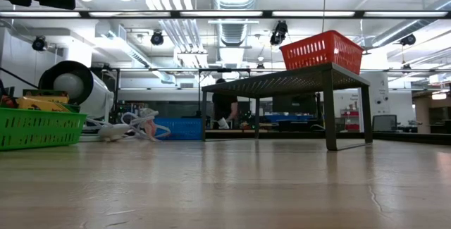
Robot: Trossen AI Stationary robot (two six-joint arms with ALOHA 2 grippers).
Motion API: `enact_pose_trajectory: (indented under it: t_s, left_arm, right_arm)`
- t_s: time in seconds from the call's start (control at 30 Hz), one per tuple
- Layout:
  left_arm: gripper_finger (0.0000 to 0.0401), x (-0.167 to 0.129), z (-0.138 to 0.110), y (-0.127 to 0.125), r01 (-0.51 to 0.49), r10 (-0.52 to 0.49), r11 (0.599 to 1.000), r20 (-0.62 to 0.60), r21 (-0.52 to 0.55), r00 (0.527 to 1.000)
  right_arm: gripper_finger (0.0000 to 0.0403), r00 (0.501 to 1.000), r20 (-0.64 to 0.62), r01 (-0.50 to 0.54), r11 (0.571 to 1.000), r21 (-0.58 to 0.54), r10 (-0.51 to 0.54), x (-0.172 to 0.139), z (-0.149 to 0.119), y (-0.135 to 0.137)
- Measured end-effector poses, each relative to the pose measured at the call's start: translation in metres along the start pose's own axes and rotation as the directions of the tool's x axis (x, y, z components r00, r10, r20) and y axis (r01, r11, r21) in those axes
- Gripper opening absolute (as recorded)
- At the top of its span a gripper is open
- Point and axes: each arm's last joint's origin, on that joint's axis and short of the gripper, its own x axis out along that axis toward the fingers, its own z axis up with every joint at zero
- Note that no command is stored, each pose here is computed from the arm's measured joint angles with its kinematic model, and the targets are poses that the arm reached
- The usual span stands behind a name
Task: Pick & Place Office Desk Supplies
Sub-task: Put the green bin on the shelf
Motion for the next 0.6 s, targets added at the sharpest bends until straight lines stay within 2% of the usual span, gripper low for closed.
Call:
enact_pose_trajectory:
  t_s: [0.5, 0.6]
  left_arm:
    - [0.0090, 0.0000, 0.0000, 0.0000, 0.000, 0.000, 1.000, 0.000, 0.000, 1.000]
    - [0.0091, 0.0000, 0.0000, 0.0000, 0.000, 0.000, 0.999, 0.000, 0.034, 1.000]
  right_arm:
    - [0.0084, 1.000, -0.005, 0.001, 1.000, 0.008, -0.001, 0.0001, -0.0007, 0.0000]
    - [0.0080, 1.000, -0.005, 0.001, 1.000, 0.010, -0.001, 0.0001, -0.0006, 0.0000]
